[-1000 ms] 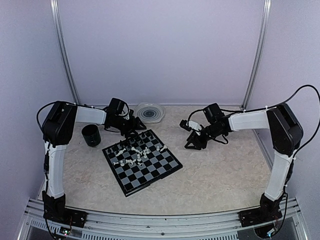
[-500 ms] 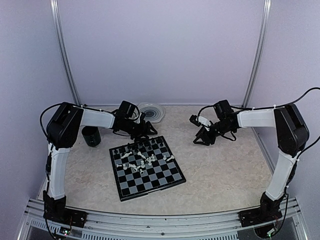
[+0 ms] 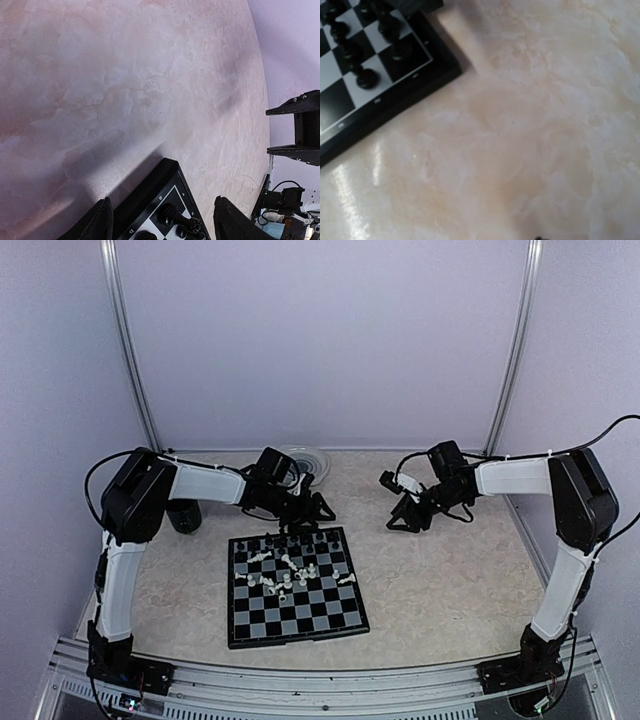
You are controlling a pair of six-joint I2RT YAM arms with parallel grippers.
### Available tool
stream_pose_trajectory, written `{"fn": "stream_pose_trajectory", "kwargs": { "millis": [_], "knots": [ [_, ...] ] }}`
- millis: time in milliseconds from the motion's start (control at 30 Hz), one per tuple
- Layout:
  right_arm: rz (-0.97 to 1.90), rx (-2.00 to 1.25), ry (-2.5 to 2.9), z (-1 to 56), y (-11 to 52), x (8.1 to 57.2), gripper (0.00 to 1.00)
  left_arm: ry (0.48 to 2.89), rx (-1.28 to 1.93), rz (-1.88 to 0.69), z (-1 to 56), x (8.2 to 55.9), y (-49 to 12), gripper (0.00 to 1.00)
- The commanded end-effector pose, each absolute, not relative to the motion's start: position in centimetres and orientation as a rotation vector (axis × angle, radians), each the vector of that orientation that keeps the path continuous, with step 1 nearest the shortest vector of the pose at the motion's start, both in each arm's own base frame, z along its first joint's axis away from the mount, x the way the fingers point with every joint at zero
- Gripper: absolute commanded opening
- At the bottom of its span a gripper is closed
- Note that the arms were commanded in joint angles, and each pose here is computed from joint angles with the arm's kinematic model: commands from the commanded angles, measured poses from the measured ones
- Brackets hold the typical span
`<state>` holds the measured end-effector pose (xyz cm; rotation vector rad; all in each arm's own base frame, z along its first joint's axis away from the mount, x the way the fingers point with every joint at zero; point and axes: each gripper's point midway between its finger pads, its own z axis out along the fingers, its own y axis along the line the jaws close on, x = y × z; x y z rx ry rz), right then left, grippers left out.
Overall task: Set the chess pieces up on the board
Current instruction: Position the chessboard at the center of the board, then pick up the pawn from the chessboard.
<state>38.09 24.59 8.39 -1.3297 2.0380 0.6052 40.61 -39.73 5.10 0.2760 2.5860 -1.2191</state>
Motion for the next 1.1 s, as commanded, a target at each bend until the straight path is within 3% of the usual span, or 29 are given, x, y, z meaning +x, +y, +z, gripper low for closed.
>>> {"fn": "stream_pose_trajectory", "kwargs": {
  "millis": [0,233,467,700,900,1067],
  "knots": [
    [0.621,-1.334,2.027,9.1,24.4,37.5,0.47,2.624,0.314,-1.242,4.1,39.4,-40.6,0.68],
    [0.639,-1.333,2.024,9.4,24.5,37.3,0.47,2.499,0.377,-1.170,9.3,42.9,-40.9,0.68],
    [0.646,-1.366,1.927,13.8,25.8,36.3,0.47,2.274,0.371,-0.793,18.8,46.9,-36.0,0.69],
    [0.641,-1.564,1.748,16.3,30.1,31.6,0.47,1.979,0.299,-0.503,26.1,45.0,-29.2,0.71],
    [0.539,-1.824,1.809,12.0,33.2,28.9,0.36,1.852,0.212,-0.532,29.1,42.6,-25.9,0.71],
    [0.514,-1.933,1.802,10.0,35.5,27.2,0.40,1.827,0.192,-0.481,30.8,42.1,-24.8,0.71]
  ]
}}
